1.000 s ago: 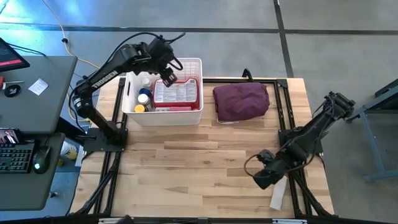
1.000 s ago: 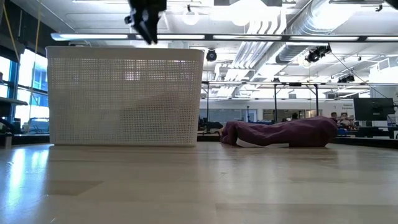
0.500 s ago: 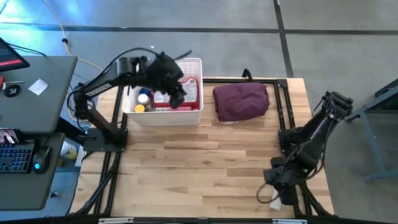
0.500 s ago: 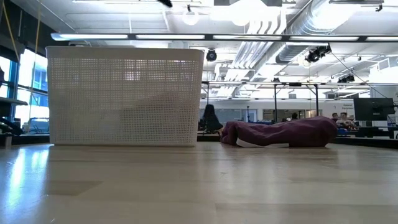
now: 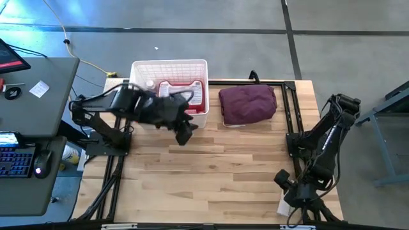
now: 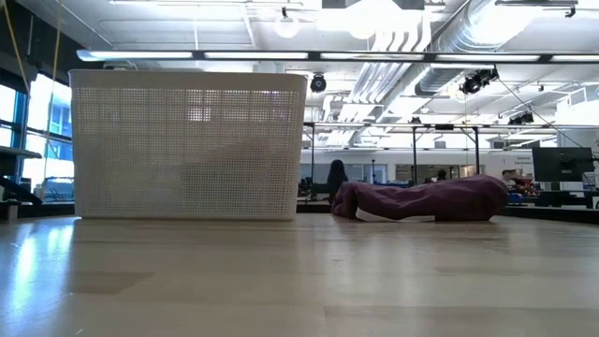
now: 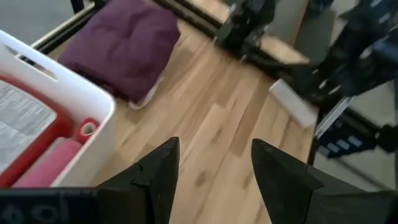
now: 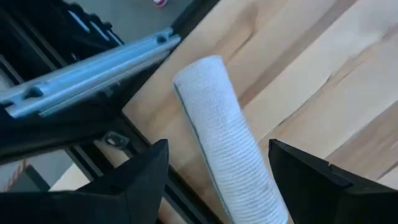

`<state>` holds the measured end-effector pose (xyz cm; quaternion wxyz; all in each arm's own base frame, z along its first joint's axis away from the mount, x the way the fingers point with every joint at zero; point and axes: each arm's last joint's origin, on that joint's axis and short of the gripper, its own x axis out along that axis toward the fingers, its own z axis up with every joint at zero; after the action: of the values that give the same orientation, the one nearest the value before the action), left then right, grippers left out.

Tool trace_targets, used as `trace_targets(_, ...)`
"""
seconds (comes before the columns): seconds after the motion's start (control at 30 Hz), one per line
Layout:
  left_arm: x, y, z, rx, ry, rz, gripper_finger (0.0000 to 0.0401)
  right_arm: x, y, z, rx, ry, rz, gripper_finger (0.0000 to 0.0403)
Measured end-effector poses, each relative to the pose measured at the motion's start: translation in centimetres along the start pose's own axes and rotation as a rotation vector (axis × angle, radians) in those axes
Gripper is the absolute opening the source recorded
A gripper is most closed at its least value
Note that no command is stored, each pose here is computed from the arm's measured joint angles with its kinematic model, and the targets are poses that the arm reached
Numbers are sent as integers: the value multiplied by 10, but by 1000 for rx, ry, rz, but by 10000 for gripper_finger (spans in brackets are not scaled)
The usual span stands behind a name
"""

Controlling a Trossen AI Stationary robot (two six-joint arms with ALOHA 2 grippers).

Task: Pick & place medical supplies in basket/bin
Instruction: Put the white bandage into the white bin

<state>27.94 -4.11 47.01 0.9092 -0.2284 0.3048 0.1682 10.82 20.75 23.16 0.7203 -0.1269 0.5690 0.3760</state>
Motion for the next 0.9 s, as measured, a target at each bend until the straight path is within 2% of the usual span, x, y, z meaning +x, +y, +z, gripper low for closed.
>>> trace_targets(0.17, -11, -25, -13, -47, -108, 1, 231, 11, -3, -10, -27, 27, -21, 266)
trace_targets(0.37, -18, -40, -14, -89, -212, -42, 231, 25, -8, -19, -17, 24, 22, 266)
trace_targets(0.73, -19, -41, -10, -92, -261, -46, 231, 37, -16, -29, -28, 38, 32, 266)
trace_targets(0.9, -19, -41, -10, -94, -263, -48, 231, 35, -27, -24, -21, 58, 31, 266)
